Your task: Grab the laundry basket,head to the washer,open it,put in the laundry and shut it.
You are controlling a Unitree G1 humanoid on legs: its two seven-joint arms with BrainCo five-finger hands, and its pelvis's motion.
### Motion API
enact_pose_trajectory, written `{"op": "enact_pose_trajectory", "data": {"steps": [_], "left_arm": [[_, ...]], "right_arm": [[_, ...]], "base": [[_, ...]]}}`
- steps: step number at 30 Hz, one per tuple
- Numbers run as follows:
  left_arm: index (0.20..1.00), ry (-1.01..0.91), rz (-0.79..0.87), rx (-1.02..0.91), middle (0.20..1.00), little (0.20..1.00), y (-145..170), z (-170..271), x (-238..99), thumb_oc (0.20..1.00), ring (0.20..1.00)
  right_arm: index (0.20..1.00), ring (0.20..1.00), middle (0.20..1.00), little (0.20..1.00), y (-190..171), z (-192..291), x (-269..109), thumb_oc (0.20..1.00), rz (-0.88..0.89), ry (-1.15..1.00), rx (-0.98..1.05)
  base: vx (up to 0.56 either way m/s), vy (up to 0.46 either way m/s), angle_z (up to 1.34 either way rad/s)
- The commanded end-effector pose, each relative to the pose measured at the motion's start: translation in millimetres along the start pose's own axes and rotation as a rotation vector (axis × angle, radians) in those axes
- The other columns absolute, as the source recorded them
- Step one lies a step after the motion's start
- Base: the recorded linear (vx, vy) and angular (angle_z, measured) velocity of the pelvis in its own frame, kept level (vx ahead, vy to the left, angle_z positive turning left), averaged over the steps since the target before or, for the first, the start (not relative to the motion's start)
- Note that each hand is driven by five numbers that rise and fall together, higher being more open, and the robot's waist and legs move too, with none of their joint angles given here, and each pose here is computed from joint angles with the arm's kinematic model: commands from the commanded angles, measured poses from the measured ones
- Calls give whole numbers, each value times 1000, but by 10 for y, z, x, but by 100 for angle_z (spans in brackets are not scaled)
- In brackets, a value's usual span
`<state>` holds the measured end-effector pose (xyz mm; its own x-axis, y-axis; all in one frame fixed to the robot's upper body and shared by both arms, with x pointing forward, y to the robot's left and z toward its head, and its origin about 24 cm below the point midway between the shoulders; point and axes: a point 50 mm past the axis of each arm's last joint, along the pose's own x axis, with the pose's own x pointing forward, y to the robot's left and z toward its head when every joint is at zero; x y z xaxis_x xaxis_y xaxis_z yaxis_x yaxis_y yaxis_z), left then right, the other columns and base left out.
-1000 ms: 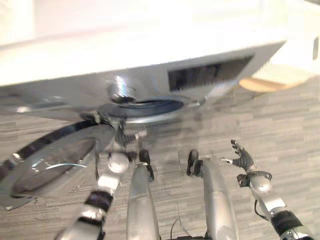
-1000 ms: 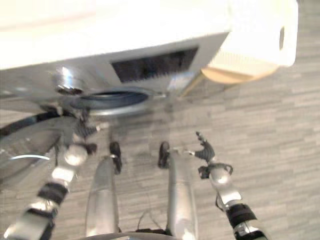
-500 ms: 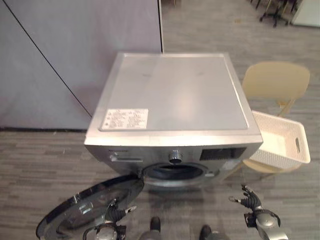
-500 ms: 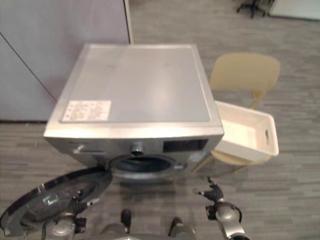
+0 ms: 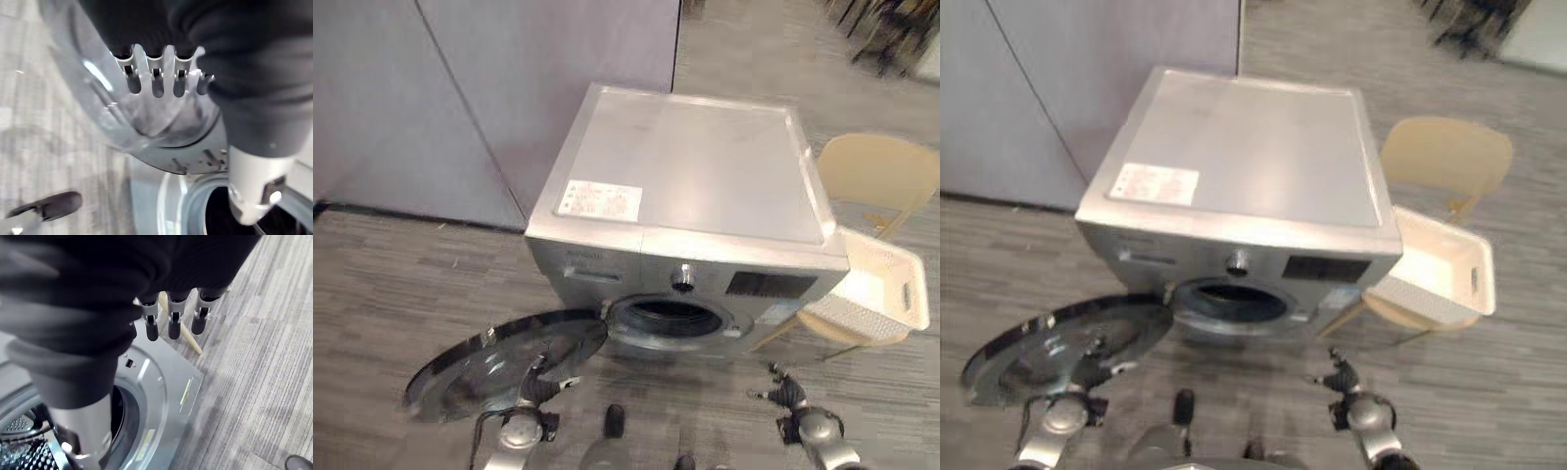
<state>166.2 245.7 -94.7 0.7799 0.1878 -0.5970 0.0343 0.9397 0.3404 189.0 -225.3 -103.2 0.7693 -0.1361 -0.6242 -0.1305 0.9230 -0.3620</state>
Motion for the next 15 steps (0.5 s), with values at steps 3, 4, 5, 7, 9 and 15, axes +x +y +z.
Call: {"op": "enact_pose_trajectory", "data": {"steps": [3,4,5,7,9,15], "left_arm": [[1000,-141,0,56,1000,1000,53,352,105,1000,1000],[1000,-144,0,52,1000,1000,51,360,106,1000,1000],[1000,-153,0,47,1000,1000,44,382,106,1000,1000],[1000,-164,-8,38,1000,1000,-1,419,119,1000,1000],[1000,-177,-11,50,1000,1000,-38,464,135,1000,1000],[1000,-350,37,180,1000,1000,102,884,139,1000,1000]], "right_arm": [[1000,1000,1000,1000,-194,28,-18,1000,-73,-34,-1],[1000,1000,1000,1000,-195,15,-23,1000,-74,-29,0],[1000,1000,1000,1000,-193,-5,-32,1000,-71,-24,-1],[1000,1000,1000,1000,-194,-57,-43,1000,-67,-5,-4],[1000,1000,1000,1000,-184,-102,-49,1000,-65,14,0],[1000,1000,1000,1000,-157,-168,-73,1000,-51,35,-14]], "base": [[-292,41,59],[-206,52,47],[-182,95,44],[-87,125,38],[84,153,30],[112,186,19]]}}
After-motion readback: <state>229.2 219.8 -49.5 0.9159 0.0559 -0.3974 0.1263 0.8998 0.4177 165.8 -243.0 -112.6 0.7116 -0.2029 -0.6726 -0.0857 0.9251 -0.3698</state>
